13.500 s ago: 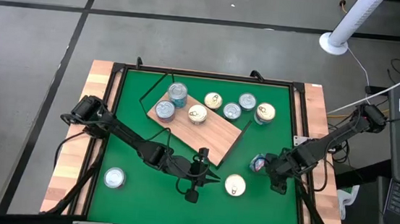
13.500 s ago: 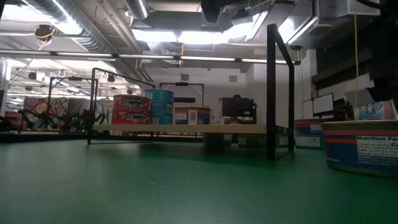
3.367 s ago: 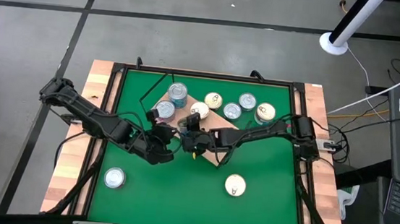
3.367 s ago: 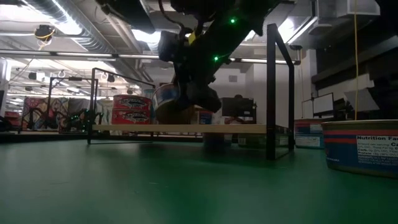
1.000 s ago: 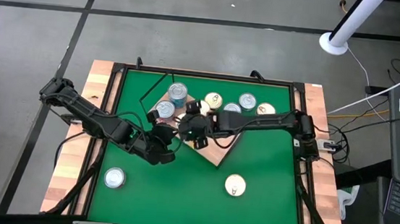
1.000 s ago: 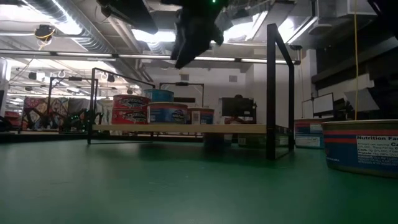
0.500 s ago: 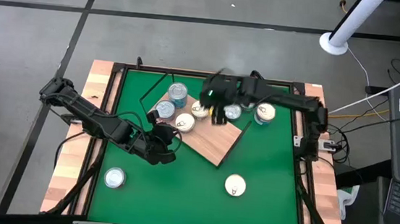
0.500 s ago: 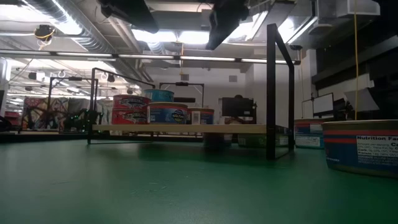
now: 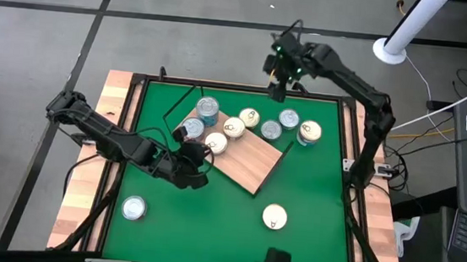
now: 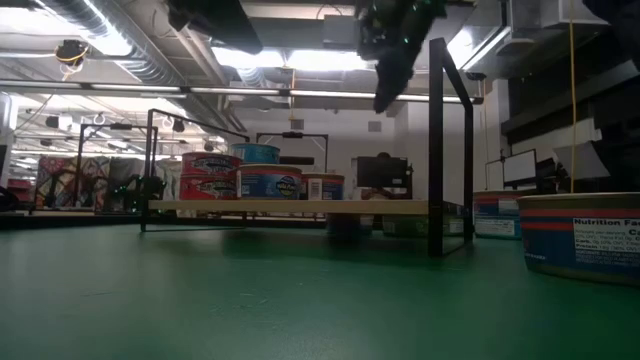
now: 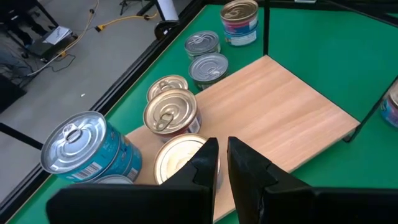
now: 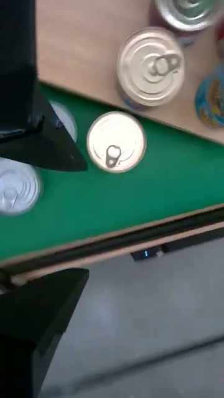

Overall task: Stack canned seafood by type on shelf
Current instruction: Put the green can on the shelf

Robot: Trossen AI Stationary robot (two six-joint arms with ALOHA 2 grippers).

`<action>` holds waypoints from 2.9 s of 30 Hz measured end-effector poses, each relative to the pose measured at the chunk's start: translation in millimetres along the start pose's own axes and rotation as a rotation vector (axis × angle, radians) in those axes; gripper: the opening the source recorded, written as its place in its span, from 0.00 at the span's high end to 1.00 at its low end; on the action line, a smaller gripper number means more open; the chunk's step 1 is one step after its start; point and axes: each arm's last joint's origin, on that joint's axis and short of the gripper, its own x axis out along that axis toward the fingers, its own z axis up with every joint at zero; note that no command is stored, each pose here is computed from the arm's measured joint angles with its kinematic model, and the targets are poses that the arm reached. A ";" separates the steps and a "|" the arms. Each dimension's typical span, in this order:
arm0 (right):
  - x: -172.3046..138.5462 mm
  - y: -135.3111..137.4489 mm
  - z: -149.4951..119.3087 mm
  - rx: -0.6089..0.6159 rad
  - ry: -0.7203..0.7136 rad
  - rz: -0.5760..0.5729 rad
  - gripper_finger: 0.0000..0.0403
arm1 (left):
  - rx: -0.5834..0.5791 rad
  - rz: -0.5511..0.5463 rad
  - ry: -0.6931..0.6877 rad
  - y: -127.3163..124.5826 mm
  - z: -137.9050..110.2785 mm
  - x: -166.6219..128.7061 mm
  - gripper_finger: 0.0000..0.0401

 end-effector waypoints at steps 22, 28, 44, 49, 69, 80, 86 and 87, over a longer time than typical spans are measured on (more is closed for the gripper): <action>42.0 -93.2 -81.8 0.299 0.276 0.261 0.34 | -0.003 0.015 0.007 2.9 0.7 3.1 0.92; 67.4 -98.3 -87.6 0.285 0.351 0.276 0.34 | -0.003 0.015 0.006 2.9 0.8 3.1 0.92; 120.8 -87.8 -119.8 0.175 0.463 0.459 0.40 | -0.006 0.014 0.006 2.8 0.7 3.1 0.92; 141.8 -81.0 -137.0 0.179 0.479 0.475 0.49 | -0.006 0.014 0.006 2.8 0.8 3.1 0.92; 161.1 -86.6 -139.3 0.102 0.405 0.347 0.60 | -0.006 0.014 0.006 2.8 0.8 3.1 0.92; 162.2 -85.9 -140.2 0.106 0.411 0.358 0.60 | -0.006 0.014 0.006 2.8 0.9 3.1 0.92; 170.8 -85.4 -143.4 0.124 0.415 0.399 0.60 | -0.006 0.014 0.006 2.8 0.9 3.1 0.92; 171.0 -85.2 -143.4 0.124 0.415 0.400 0.60 | -0.006 0.014 0.006 2.8 0.8 3.1 0.92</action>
